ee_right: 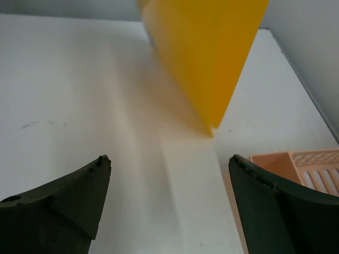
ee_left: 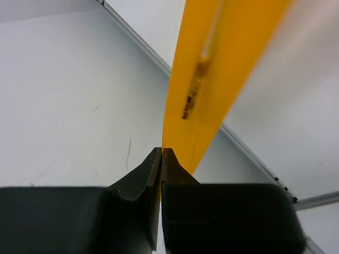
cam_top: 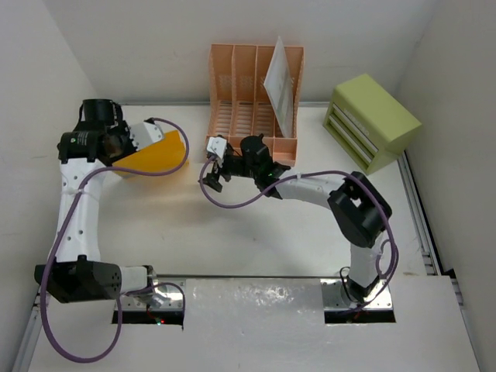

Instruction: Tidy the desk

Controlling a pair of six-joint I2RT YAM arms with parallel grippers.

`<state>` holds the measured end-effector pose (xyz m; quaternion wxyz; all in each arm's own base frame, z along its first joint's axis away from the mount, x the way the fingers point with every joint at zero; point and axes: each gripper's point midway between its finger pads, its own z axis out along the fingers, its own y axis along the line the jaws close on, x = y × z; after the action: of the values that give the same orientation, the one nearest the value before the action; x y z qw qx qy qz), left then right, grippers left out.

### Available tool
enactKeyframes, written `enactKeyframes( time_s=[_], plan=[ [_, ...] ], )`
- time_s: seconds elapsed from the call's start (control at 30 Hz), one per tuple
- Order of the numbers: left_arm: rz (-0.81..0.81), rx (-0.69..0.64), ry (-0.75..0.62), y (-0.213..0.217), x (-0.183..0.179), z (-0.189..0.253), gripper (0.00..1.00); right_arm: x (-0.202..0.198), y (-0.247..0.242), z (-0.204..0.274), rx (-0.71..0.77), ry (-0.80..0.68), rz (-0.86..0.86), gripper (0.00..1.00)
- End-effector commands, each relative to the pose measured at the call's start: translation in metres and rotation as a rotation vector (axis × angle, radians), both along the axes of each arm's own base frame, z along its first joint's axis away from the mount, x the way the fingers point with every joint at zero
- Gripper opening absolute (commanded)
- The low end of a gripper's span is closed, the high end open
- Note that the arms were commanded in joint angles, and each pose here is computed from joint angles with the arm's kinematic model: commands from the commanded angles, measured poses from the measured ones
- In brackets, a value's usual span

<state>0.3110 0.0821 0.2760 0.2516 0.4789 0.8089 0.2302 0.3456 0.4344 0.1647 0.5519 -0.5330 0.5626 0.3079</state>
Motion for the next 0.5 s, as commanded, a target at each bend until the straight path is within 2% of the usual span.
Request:
enactKeyframes(
  time_s=[0.0,0.17,0.33,0.47],
  plan=[
    [-0.084,0.010,-0.027,-0.009,-0.025,0.036,0.00,0.005,0.029,0.035,0.134,-0.079,0.015,0.90],
    [-0.179,0.012,0.002,-0.020,-0.042,0.044,0.00,0.026,0.056,0.039,0.204,-0.050,0.010,0.91],
    [-0.204,0.023,0.020,-0.021,-0.045,0.037,0.00,0.016,0.075,0.050,0.260,-0.020,0.123,0.94],
    [-0.233,0.009,0.045,-0.025,-0.044,0.027,0.00,0.014,0.084,0.042,0.251,-0.013,0.182,0.97]
  ],
)
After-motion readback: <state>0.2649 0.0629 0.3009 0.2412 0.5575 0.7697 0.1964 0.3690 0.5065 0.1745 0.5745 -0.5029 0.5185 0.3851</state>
